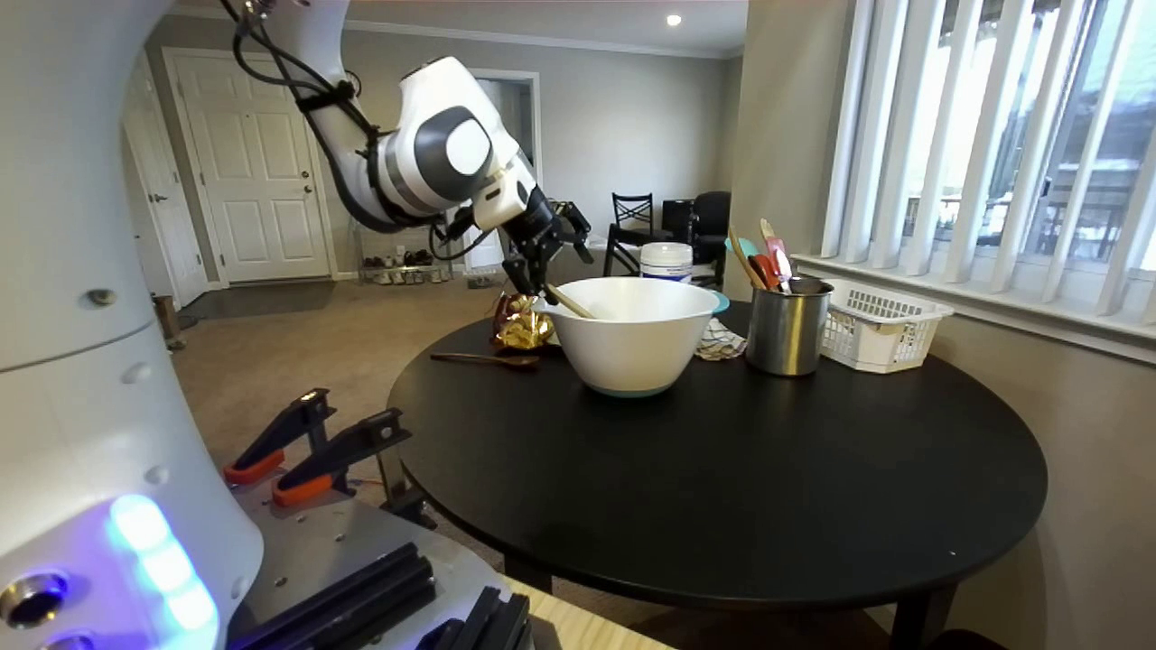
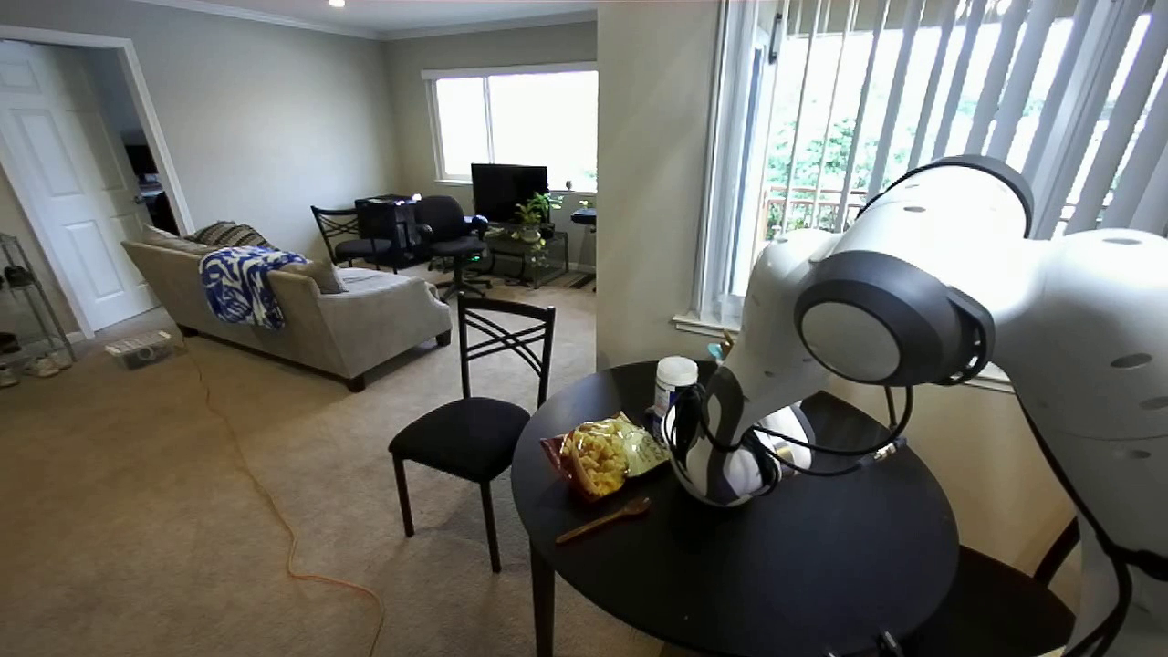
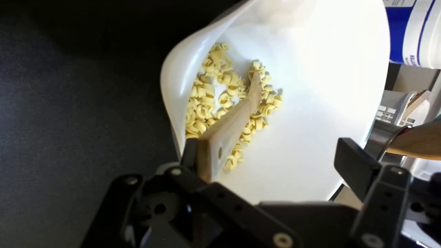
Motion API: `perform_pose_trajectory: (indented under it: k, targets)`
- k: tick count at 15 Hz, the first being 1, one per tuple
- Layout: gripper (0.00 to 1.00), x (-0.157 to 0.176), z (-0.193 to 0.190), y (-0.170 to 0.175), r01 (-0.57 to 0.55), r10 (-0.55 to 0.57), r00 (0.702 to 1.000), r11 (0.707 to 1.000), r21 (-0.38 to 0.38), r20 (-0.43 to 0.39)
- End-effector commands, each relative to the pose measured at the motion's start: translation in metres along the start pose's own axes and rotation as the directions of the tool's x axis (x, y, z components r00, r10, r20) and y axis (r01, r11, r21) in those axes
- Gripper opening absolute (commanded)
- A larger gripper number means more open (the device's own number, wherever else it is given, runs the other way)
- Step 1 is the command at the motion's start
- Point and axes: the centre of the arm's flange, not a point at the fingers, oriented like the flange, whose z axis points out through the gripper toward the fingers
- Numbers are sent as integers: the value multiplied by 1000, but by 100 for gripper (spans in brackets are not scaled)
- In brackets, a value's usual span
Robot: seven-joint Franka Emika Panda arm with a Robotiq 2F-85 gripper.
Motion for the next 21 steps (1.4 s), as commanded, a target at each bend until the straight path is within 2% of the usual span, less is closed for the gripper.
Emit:
perform_pose_trajectory:
  k: [1, 5, 6, 8, 10, 12, 21]
  targets:
    - [74, -1, 5, 3, -10, 10, 1000, 1000, 8, 3]
    - [47, -2, 6, 5, -15, 15, 1000, 1000, 0, 5]
    - [87, -2, 5, 5, -17, 17, 1000, 1000, -3, 9]
    - [86, -3, 3, 5, -22, 22, 1000, 1000, -5, 18]
    - [97, -4, 1, 5, -35, 35, 999, 999, -10, 29]
    - [100, -6, -3, 6, -35, 36, 998, 999, -18, 42]
    - [100, -3, -39, 2, -12, 11, 1000, 997, -78, -11]
